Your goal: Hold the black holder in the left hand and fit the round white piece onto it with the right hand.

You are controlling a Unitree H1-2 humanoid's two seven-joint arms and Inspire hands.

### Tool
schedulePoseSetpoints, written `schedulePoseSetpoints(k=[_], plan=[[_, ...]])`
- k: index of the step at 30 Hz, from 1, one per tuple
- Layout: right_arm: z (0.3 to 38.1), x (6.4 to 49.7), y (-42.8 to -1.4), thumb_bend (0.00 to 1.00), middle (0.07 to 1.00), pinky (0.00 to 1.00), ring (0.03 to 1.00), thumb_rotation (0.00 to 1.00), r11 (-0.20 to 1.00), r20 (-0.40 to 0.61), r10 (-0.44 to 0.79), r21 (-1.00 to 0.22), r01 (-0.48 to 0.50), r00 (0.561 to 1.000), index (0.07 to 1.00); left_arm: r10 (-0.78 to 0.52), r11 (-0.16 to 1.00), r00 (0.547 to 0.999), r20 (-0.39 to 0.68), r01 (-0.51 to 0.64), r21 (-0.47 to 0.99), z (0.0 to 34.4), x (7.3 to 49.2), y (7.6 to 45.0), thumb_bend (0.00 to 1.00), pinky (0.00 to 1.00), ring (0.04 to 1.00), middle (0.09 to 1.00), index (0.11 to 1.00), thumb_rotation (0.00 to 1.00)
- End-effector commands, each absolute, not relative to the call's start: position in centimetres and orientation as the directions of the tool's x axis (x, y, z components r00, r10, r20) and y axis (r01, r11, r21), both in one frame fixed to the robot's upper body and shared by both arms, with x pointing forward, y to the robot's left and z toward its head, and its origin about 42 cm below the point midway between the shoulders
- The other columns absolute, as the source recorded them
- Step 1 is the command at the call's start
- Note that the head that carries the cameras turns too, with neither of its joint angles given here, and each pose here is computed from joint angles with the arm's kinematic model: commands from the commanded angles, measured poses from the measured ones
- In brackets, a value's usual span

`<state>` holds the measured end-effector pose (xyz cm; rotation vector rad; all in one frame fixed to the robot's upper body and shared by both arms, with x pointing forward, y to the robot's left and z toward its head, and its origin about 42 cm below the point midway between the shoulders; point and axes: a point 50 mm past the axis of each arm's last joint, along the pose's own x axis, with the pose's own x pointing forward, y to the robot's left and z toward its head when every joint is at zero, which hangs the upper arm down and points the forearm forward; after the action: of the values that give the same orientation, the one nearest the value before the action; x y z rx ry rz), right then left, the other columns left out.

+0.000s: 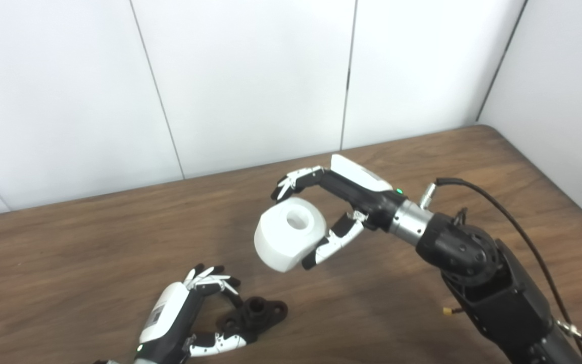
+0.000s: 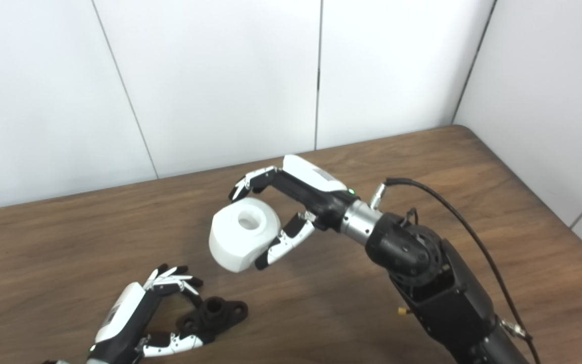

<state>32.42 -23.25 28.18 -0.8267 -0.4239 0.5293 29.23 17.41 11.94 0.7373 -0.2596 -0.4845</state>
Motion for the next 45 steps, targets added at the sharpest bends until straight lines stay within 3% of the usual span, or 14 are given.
schedulePoseSetpoints(k=[1,11,25,45], plan=[[29.6,31.6,-22.7,0.52,0.738,0.75,0.834,0.14,0.574,0.202,0.622,-0.775,-0.265,0.756,0.482,-0.512,0.635,0.856,0.065,0.326,0.7,12.2,29.6,16.8,0.52,1.0,0.911,0.759,0.484,0.06],[28.7,29.8,-22.2,0.52,0.734,0.71,0.825,0.15,0.552,0.191,0.679,-0.769,-0.322,0.708,0.482,-0.509,0.639,0.858,0.071,0.321,0.699,12.4,29.6,15.8,0.52,1.0,0.913,0.76,0.485,0.06],[27.4,28.9,-22.2,0.52,0.725,0.7,0.823,0.14,0.518,0.128,0.722,-0.751,-0.409,0.68,0.482,-0.521,0.64,0.851,0.069,0.336,0.691,13.0,29.1,14.4,0.52,1.0,0.916,0.759,0.484,0.06],[29.2,31.1,-22.0,0.52,0.721,0.66,0.804,0.14,0.454,0.17,0.753,-0.833,-0.316,0.635,0.482,-0.527,0.653,0.846,0.078,0.345,0.674,12.9,28.5,13.4,0.52,1.0,0.915,0.757,0.484,0.06]])
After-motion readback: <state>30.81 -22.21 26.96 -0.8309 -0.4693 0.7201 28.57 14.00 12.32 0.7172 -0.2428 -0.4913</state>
